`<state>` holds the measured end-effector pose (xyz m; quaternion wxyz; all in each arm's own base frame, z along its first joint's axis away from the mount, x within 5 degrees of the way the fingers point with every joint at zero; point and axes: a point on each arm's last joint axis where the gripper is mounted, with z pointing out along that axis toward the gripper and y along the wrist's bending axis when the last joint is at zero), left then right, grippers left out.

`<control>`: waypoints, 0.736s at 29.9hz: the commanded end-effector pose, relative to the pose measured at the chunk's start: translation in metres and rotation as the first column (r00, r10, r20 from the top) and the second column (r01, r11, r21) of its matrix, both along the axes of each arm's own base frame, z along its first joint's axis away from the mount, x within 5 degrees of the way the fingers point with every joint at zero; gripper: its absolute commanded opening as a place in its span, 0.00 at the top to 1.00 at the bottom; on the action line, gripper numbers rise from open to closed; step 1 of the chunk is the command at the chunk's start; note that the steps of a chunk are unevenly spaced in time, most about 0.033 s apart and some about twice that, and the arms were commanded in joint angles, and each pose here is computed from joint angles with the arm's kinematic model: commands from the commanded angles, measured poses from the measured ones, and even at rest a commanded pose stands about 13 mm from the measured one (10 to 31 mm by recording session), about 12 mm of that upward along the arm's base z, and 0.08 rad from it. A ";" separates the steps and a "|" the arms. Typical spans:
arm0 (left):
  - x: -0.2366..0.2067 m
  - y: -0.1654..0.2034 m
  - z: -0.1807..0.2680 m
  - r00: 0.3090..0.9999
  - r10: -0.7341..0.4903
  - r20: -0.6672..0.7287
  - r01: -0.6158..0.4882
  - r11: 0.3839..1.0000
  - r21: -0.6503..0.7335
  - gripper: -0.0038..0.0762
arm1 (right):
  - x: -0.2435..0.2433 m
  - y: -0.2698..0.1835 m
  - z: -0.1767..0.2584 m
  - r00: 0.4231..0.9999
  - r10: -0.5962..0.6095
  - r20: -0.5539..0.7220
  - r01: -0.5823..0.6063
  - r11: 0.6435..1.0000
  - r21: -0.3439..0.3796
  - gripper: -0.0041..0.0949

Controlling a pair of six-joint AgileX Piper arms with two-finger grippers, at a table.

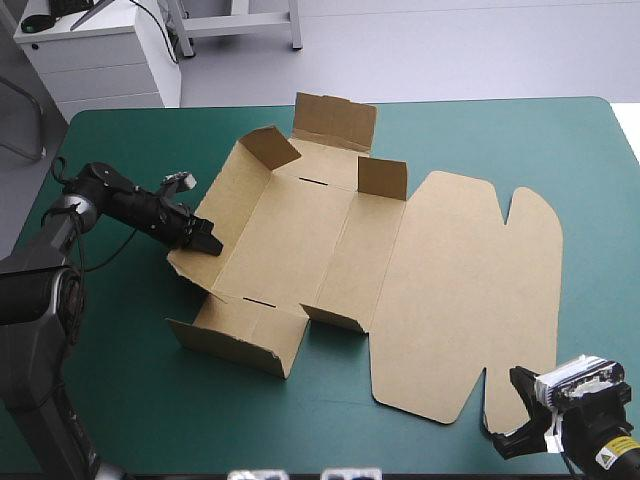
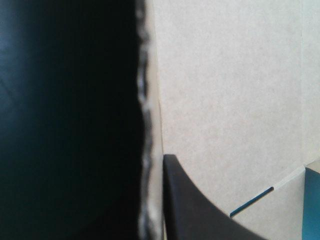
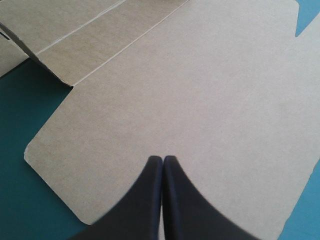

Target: Fold the box

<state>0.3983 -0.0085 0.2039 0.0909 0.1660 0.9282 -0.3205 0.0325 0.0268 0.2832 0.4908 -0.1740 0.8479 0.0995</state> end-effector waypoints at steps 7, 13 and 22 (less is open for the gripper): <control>-0.008 -0.046 0.083 0.932 -0.290 0.216 0.221 0.930 0.295 0.96 | 0.003 0.000 0.012 0.997 -0.010 0.075 0.008 1.000 0.025 0.97; -0.015 -0.086 0.147 0.807 -0.450 0.383 0.245 0.845 0.476 0.96 | 0.003 0.000 0.012 0.997 -0.010 0.075 0.008 1.000 0.025 0.97; -0.040 -0.158 0.209 0.517 -0.732 0.443 0.164 0.593 0.788 0.96 | 0.003 0.000 0.012 0.997 -0.010 0.075 0.008 1.000 0.025 0.97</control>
